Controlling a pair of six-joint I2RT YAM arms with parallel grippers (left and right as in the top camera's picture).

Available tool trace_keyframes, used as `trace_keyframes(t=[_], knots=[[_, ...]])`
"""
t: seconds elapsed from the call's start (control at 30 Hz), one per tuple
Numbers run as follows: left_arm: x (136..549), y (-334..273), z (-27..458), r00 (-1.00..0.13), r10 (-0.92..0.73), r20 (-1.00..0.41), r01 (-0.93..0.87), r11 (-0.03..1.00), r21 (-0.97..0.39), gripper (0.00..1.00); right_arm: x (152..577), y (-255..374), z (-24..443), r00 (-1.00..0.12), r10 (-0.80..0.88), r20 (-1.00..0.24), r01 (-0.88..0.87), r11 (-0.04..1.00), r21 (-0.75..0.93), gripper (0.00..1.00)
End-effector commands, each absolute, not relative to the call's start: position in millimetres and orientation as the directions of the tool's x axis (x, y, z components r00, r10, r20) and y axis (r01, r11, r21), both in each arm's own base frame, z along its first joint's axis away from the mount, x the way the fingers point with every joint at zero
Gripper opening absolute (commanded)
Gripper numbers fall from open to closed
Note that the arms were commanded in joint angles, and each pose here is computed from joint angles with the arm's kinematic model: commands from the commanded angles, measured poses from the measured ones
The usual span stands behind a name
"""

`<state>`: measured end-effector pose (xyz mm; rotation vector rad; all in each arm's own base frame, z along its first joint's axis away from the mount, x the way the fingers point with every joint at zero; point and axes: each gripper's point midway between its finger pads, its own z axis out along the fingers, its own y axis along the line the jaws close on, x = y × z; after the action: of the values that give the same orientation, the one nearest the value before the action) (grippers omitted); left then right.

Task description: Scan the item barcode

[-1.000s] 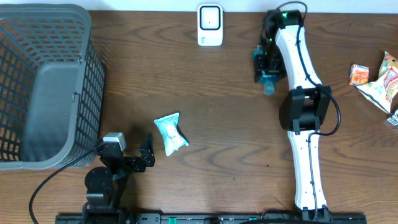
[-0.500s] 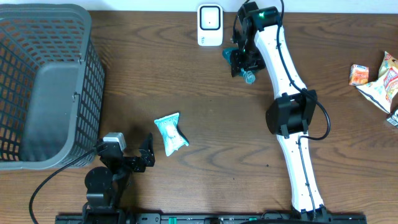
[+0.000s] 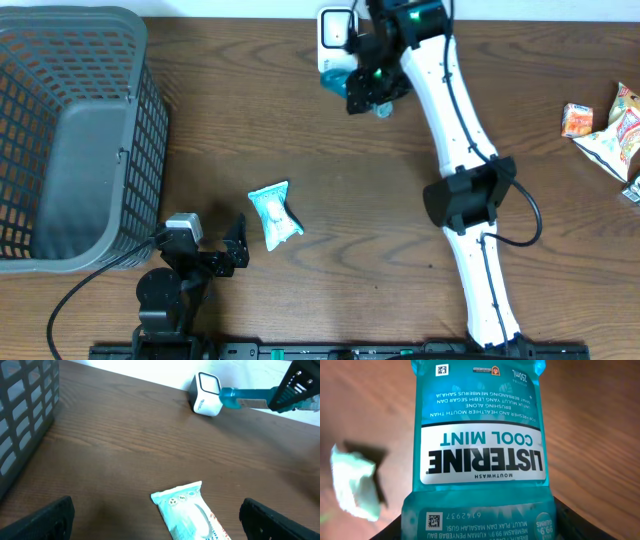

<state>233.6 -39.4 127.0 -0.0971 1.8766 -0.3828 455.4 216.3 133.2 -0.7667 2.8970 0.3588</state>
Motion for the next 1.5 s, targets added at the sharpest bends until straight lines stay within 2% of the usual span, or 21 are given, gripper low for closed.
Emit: trace_keyframes(t=[0.0,0.13,0.3,0.47,0.53,0.6,0.67,0.7,1.03,1.2,1.4,1.47], knots=[[231,-41,115,-0.368,-0.249,-0.896,0.12,0.943,-0.312,0.98,436,245,136,-0.771,-0.607,-0.196,-0.637,0.74,0.214,0.23],[231,-41,115,-0.368,-0.249,-0.896,0.12,0.943,-0.311,0.98,414,262,108,-0.693,-0.71,-0.128,-0.717,0.66,0.222,0.24],[231,-41,115,-0.368,-0.249,-0.896,0.12,0.943,-0.312,0.98,399,252,60,-0.652,-0.757,0.029,-0.75,0.651,0.122,0.24],[231,-41,115,-0.368,-0.249,-0.896,0.12,0.943,-0.312,0.98,376,248,24,-0.615,-0.776,0.14,-0.769,0.629,0.113,0.3],[231,-41,115,-0.368,-0.249,-0.896,0.12,0.943,-0.312,0.98,371,247,15,-0.6,-0.782,0.168,-0.781,0.618,0.092,0.49],[231,-41,115,-0.368,-0.249,-0.896,0.12,0.943,-0.311,0.98,371,247,15,-0.595,-0.785,0.172,-0.787,0.613,0.074,0.78],[231,-41,115,-0.368,-0.249,-0.896,0.12,0.943,-0.312,0.98,375,251,18,-0.604,-0.782,0.152,-0.785,0.617,0.055,0.87],[231,-41,115,-0.368,-0.249,-0.896,0.12,0.943,-0.312,0.98,380,257,21,-0.605,-0.787,0.124,-0.788,0.613,0.046,0.99],[231,-41,115,-0.368,-0.249,-0.896,0.12,0.943,-0.312,0.98,421,285,19,-0.693,-0.719,-0.056,-0.715,0.695,-0.075,0.98],[231,-41,115,-0.368,-0.249,-0.896,0.12,0.943,-0.312,0.98,428,272,1,-0.715,-0.699,-0.005,-0.674,0.692,-0.259,0.84],[231,-41,115,-0.368,-0.249,-0.896,0.12,0.943,-0.312,0.98,407,271,-38,-0.709,-0.698,0.101,-0.695,0.665,-0.273,0.5],[231,-41,115,-0.367,-0.249,-0.896,0.12,0.943,-0.311,0.98,403,271,-45,-0.713,-0.691,0.115,-0.692,0.67,-0.269,0.43]])
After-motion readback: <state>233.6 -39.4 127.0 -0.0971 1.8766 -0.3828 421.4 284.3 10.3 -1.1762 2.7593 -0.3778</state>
